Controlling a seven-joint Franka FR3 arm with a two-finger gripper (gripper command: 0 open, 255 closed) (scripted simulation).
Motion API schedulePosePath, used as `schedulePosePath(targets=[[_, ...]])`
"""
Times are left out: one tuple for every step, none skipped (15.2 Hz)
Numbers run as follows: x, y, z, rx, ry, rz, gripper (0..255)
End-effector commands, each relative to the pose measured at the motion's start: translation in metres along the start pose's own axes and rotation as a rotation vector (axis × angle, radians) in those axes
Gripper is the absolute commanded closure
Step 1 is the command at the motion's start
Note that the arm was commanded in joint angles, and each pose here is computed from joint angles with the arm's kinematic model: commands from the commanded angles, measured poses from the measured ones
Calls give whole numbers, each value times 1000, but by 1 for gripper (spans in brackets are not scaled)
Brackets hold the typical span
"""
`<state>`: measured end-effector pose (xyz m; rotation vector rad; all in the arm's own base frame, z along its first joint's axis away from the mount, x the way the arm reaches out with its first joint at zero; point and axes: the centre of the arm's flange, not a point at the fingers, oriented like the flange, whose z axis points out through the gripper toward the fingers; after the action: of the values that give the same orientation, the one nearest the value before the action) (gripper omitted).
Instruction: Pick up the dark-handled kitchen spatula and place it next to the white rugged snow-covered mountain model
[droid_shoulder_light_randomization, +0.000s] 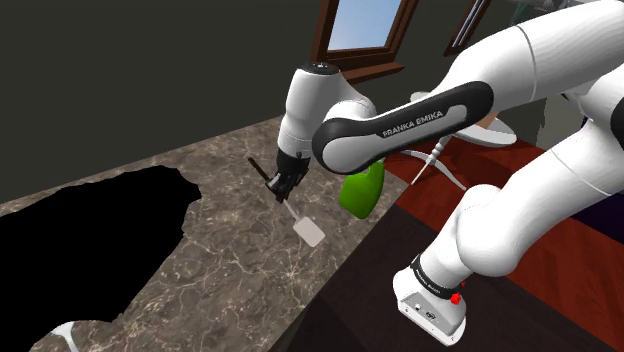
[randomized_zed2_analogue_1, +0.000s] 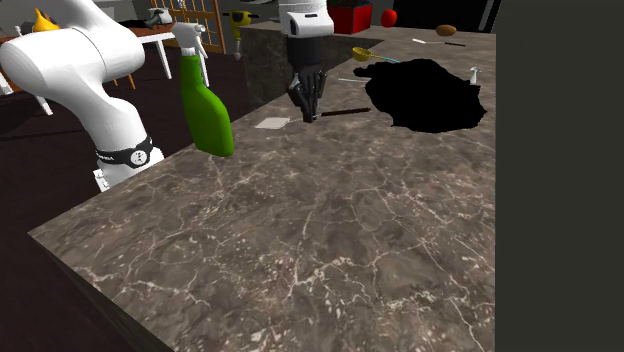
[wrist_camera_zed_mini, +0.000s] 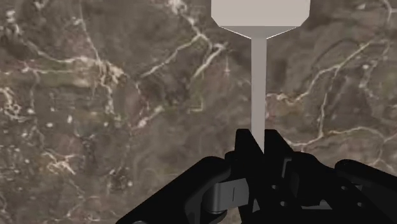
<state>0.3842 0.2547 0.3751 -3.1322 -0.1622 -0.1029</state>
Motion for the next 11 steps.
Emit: schedulePosePath(targets=[[-1, 0, 11, 0, 0, 0, 255], [-1, 0, 16, 0, 0, 0, 255], [-2, 0, 24, 0, 0, 0, 255], [-2, 0, 24, 0, 0, 0, 255], [-2, 0, 24, 0, 0, 0, 255], [-2, 0, 24, 0, 0, 0, 255], [-2, 0, 24, 0, 0, 0, 255], [-2, 0, 24, 0, 0, 0, 255], [-2, 0, 24, 0, 0, 0, 255], [-2, 0, 24, 0, 0, 0, 255], [-2, 0, 24, 0, 0, 0, 255]])
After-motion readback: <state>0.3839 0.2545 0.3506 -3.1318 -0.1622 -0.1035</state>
